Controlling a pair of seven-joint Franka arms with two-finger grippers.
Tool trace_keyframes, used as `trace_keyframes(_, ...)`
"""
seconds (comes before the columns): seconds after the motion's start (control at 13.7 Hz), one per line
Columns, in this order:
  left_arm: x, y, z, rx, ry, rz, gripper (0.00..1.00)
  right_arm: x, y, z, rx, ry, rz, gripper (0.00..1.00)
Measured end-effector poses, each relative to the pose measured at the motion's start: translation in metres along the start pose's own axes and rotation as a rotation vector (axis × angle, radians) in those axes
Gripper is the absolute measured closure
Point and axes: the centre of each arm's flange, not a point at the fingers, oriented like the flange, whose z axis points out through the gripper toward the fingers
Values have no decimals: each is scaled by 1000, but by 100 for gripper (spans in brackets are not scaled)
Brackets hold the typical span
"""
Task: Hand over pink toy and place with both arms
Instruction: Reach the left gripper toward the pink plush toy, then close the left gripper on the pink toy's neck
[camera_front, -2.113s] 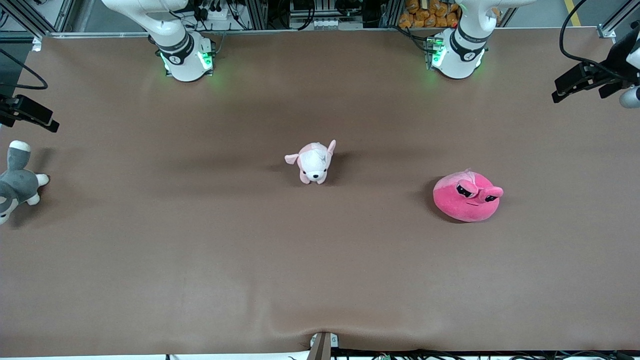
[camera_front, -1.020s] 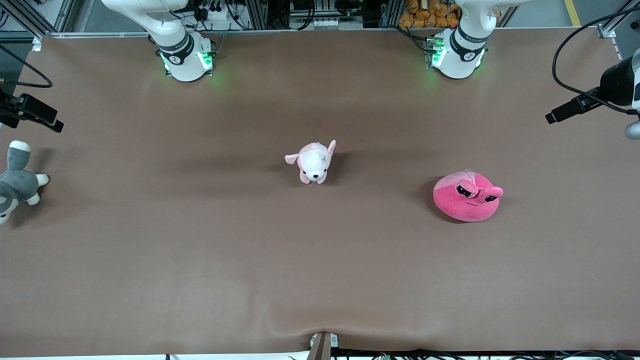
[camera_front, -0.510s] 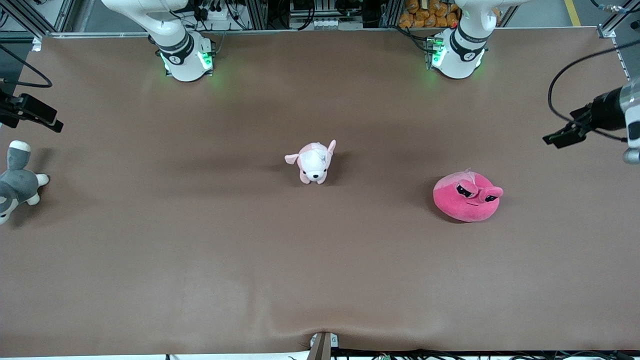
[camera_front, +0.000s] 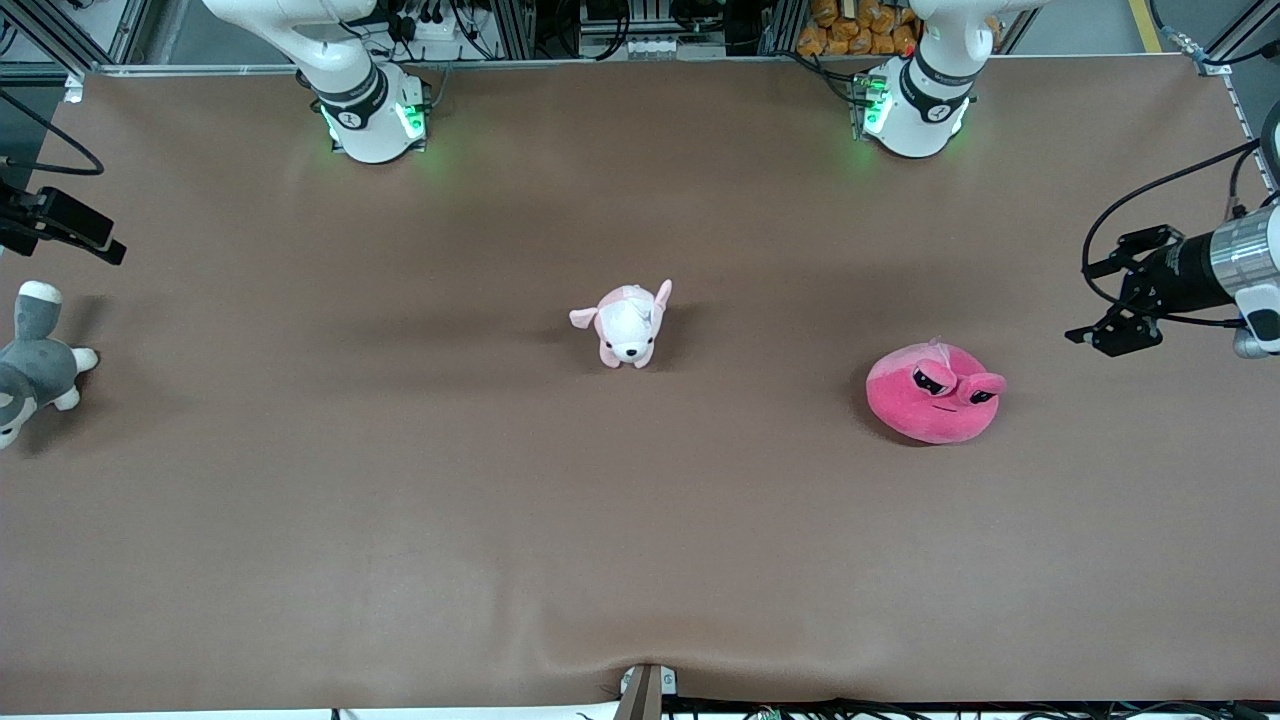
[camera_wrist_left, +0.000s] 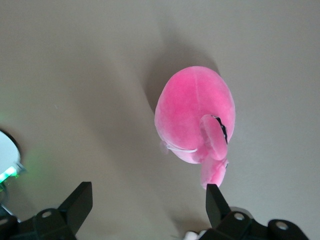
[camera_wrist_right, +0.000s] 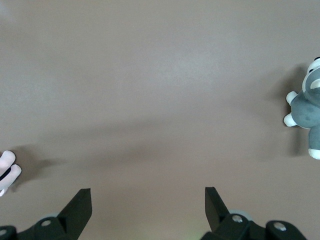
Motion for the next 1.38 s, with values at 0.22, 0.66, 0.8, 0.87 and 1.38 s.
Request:
trace_keyframes(0.22, 1, 6, 16, -31, -53, -122, 0, 0, 0, 0, 0, 0, 0, 0)
trace_keyframes(0.66, 31, 27, 73, -63, -187, -246, 0, 1, -7, 3, 0, -6, -12, 0)
trace_keyframes(0.8, 40, 33, 92, -62, -208, -271, 0, 4, -13, 7, -2, -12, -22, 0)
trace_keyframes(0.87, 43, 36, 99, -63, -215, -280, 0, 5, -15, 9, -1, -15, -24, 0)
trace_keyframes(1.38, 51, 51, 136, -67, -213, -296, 0, 28, -54, 51, 75, -71, -70, 0)
